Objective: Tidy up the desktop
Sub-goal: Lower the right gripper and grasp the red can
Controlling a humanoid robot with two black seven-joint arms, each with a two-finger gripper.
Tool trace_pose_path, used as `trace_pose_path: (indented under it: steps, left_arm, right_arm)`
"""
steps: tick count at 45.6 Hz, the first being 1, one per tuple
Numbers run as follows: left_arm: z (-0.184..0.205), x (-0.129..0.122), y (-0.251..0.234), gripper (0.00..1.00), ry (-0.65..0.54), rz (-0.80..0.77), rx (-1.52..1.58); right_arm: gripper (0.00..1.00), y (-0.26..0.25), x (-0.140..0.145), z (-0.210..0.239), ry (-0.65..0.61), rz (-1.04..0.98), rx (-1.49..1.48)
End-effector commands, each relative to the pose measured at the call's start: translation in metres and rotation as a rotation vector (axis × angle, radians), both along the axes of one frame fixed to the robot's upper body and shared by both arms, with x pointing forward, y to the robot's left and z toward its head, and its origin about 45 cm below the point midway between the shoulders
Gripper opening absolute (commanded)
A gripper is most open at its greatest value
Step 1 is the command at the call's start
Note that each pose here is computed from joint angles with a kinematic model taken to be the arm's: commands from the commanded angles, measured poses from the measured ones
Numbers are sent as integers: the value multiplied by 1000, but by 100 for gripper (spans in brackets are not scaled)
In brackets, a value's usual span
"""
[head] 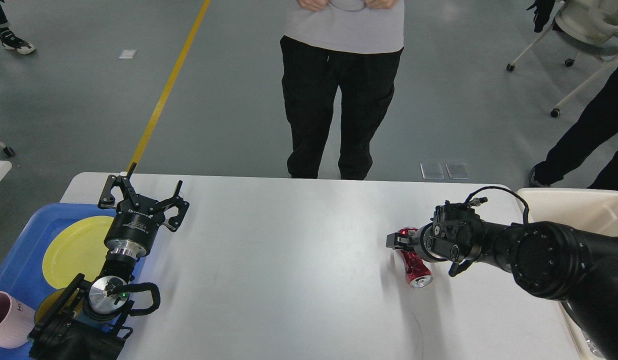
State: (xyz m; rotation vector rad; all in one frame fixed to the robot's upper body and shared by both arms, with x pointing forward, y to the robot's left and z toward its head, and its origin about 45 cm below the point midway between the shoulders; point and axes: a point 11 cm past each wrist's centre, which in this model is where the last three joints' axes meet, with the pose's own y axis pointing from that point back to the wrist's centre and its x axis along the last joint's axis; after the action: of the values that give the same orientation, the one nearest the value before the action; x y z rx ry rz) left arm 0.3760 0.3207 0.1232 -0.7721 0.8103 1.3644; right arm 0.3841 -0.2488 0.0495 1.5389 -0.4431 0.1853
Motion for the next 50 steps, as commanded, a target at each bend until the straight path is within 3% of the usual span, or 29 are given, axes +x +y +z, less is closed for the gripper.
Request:
trace_pose_path:
  steps: [1,13,17,20,23,50]
  left_arm:
    - [0,0,0,97,1,0,0]
    - [0,0,0,97,1,0,0]
    - [0,0,0,97,1,0,0]
    - [0,0,1,97,0,3,-2]
    - [0,0,0,97,1,1,-1]
    - [0,0,0,97,-1,1,-1]
  right_arm:
    - [87,0,0,-1,-15,-5,1]
    - [49,-2,-1,-4,-35,-18,1]
    - [28,-3,-2,-6,-31,-29,5]
    - [20,-3,-2,-6,-34,-33,7]
    - [2,-1,-3,-7,-30,-36,15]
    - [0,-38,-8,3,24,-167,-31]
